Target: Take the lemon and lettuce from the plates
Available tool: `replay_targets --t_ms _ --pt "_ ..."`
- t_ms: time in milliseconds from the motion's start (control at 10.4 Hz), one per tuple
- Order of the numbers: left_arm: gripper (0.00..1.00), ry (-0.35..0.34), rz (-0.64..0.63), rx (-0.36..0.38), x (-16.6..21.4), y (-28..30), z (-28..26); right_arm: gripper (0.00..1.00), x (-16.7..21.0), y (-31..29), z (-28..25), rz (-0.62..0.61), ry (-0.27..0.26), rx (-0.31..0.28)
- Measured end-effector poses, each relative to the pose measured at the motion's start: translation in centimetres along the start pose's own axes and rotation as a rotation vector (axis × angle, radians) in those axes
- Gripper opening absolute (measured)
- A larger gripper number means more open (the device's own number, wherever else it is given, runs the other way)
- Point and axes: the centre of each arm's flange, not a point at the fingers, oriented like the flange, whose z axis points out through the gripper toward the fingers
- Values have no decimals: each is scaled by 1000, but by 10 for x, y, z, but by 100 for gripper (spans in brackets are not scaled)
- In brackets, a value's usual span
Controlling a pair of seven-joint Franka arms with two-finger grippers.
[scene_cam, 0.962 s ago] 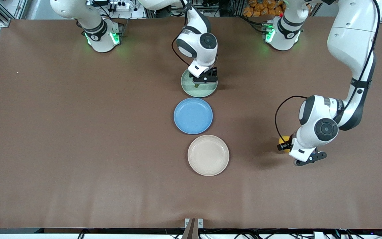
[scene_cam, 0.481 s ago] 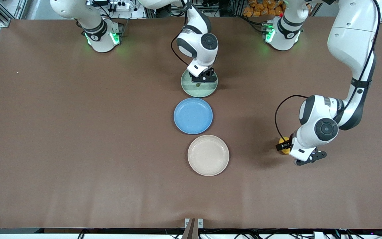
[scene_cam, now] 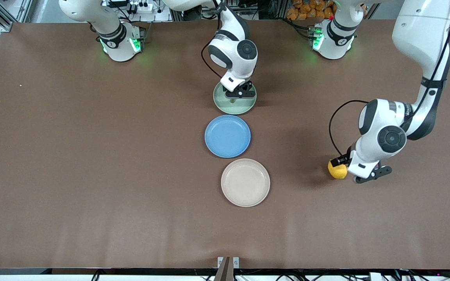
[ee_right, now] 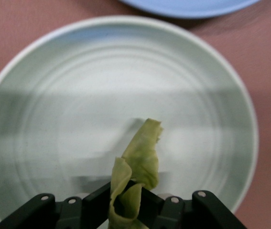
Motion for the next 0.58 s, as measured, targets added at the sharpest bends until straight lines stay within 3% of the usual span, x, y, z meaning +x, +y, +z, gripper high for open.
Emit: replay_targets --t_ms 192,385,577 --pt "100 19 -1 1 -13 -8 -19 9 18 2 -30 21 -37 -29" --pt "100 29 3 8 -31 -16 -33 3 33 7 -53 35 -42 -17" --pt "100 39 -9 0 -53 -27 -51 3 49 21 -76 37 -51 -6"
